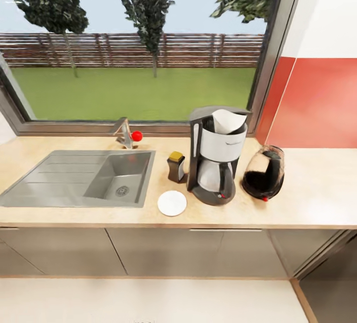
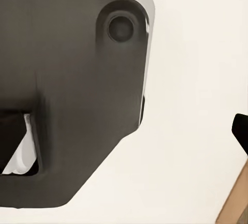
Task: Set up a coffee station on the kitchen countertop: keep the coffee maker on the countertop, move the bottle of coffee from the kitchen shelf to the counter next to the coffee maker, place a paper coffee filter on top of the coffee maker, put the saucer next to the coffee maker with the coffee cup on the saucer, and place the electric kettle next to the coffee maker.
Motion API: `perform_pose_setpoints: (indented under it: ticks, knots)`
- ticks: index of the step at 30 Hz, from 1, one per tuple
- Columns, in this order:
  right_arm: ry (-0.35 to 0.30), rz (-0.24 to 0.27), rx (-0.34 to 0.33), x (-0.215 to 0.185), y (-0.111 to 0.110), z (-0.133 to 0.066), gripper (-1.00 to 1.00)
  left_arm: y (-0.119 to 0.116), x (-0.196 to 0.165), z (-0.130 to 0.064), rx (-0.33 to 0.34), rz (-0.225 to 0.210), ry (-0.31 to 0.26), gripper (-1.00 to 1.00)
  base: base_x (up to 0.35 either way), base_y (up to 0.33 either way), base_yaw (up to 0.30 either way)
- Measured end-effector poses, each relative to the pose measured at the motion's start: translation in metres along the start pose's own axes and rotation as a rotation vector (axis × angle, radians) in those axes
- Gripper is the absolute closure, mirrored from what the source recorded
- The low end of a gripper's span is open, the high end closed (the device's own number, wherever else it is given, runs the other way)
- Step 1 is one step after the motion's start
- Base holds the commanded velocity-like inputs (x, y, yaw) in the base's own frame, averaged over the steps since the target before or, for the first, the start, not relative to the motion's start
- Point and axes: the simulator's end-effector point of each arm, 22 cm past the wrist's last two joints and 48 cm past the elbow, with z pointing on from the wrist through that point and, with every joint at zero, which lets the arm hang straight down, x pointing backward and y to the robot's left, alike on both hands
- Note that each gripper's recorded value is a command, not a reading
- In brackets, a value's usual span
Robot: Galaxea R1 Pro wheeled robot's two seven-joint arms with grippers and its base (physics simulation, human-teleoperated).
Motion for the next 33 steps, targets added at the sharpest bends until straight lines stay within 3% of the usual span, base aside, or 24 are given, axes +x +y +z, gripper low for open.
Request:
perform_pose_setpoints:
  ticks: [12, 33]
  knots:
    - [-0.004, -0.001, -0.004, -0.001, 0.003, 0.0, -1.0, 0.006, -0.002, 0.001, -0.008, -0.003, -0.003, -1.0, 0.0, 0.301, 0.252]
    - [-0.034, -0.001, -0.004, -0.012, 0.003, -0.003, -1.0, 0.006, -0.014, 0.003, -0.007, -0.01, -0.031, -1.0, 0.114, 0.306, 0.128]
